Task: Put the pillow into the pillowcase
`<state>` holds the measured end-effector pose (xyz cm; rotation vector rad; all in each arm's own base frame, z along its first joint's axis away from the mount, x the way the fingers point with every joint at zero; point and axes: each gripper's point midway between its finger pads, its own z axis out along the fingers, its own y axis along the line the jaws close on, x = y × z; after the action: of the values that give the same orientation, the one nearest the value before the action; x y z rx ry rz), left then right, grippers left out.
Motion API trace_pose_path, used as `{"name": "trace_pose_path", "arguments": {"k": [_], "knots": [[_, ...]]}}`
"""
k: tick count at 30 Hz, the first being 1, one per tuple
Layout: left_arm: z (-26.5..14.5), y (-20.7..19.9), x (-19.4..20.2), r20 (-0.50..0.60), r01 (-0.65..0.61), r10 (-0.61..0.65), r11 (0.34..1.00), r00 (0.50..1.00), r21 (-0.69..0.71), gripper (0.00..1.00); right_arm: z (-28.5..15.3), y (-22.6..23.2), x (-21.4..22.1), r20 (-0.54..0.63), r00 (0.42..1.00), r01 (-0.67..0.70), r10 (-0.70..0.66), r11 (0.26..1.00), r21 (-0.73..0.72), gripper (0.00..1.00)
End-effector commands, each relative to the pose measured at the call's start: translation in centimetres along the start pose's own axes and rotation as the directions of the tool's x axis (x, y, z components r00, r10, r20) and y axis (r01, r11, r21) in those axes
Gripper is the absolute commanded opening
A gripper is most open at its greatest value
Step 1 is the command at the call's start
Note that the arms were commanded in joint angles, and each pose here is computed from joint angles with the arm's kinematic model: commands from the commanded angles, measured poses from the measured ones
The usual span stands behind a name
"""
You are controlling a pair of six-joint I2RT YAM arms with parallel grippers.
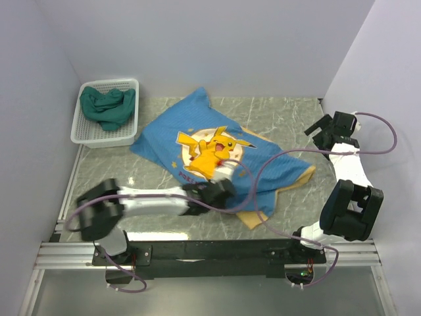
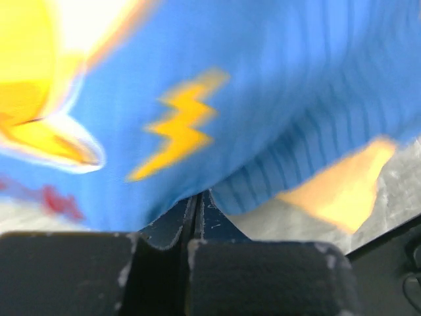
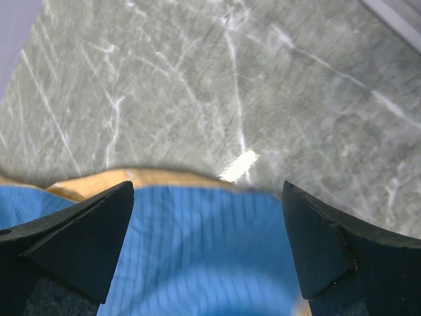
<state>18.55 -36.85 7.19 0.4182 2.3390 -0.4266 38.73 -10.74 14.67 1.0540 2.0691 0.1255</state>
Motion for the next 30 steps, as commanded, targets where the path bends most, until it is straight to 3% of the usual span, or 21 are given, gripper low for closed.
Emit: {"name": "trace_pose_path", "arguments": {"k": [1, 6, 8, 10, 12, 16, 21, 26, 30], "knots": [[-3.0, 6.7, -4.9, 0.099, 0.221, -0.218, 0.975, 0.971, -0.019, 0.01, 0.0, 2.1, 0.2, 0.014, 0.999, 0.041, -0.041, 0.998, -0.056, 1.0], [-4.8, 9.3, -6.1, 0.109, 0.275, -0.273, 0.962, 0.956, 0.002, 0.01, -1.2, 3.7, 4.1, -0.03, 0.993, 0.114, -0.118, 0.986, -0.123, 0.99], [-6.2, 8.1, -6.9, 0.122, 0.247, -0.256, 0.965, 0.959, 0.087, 0.18, -1.5, 3.9, 6.1, -0.052, 0.988, 0.139, -0.147, 0.981, -0.138, 0.99], [-7.3, 6.0, -6.6, 0.091, 0.192, -0.212, 0.963, 0.973, 0.189, 0.45, -1.9, 4.5, 8.1, -0.077, 0.98, 0.165, -0.181, 0.97, -0.177, 0.97], [-7.7, 5.5, -5.8, 0.083, 0.141, -0.154, 0.979, 0.985, 0.149, 0.55, -2.3, 5.7, 10.8, -0.108, 0.964, 0.217, -0.243, 0.953, -0.212, 0.92], [-6.9, 2.6, -1.3, -0.005, 0.067, -0.066, 0.991, 0.998, 0.115, 0.56, -2.1, 4.7, 14.7, -0.144, 0.943, 0.267, -0.3, 0.94, -0.213, 0.81], [-3.9, 0.4, 1.2, -0.03, 0.094, -0.091, 0.989, 0.995, 0.114, 0.53, -1.0, 3.4, 16.0, -0.157, 0.941, 0.267, -0.298, 0.945, -0.191, 0.67], [-0.5, -1.9, -1.3, 0.045, 0.111, -0.115, 0.99, 0.992, 0.087, 0.57, -0.7, 2.9, 16.6, -0.168, 0.938, 0.273, -0.305, 0.944, -0.187, 0.66], [2.5, -2.5, -0.6, 0.021, 0.094, -0.094, 0.995, 0.995, 0.034, 0.66, -0.6, 2.6, 16.4, -0.162, 0.936, 0.285, -0.312, 0.943, -0.171, 0.67]]}}
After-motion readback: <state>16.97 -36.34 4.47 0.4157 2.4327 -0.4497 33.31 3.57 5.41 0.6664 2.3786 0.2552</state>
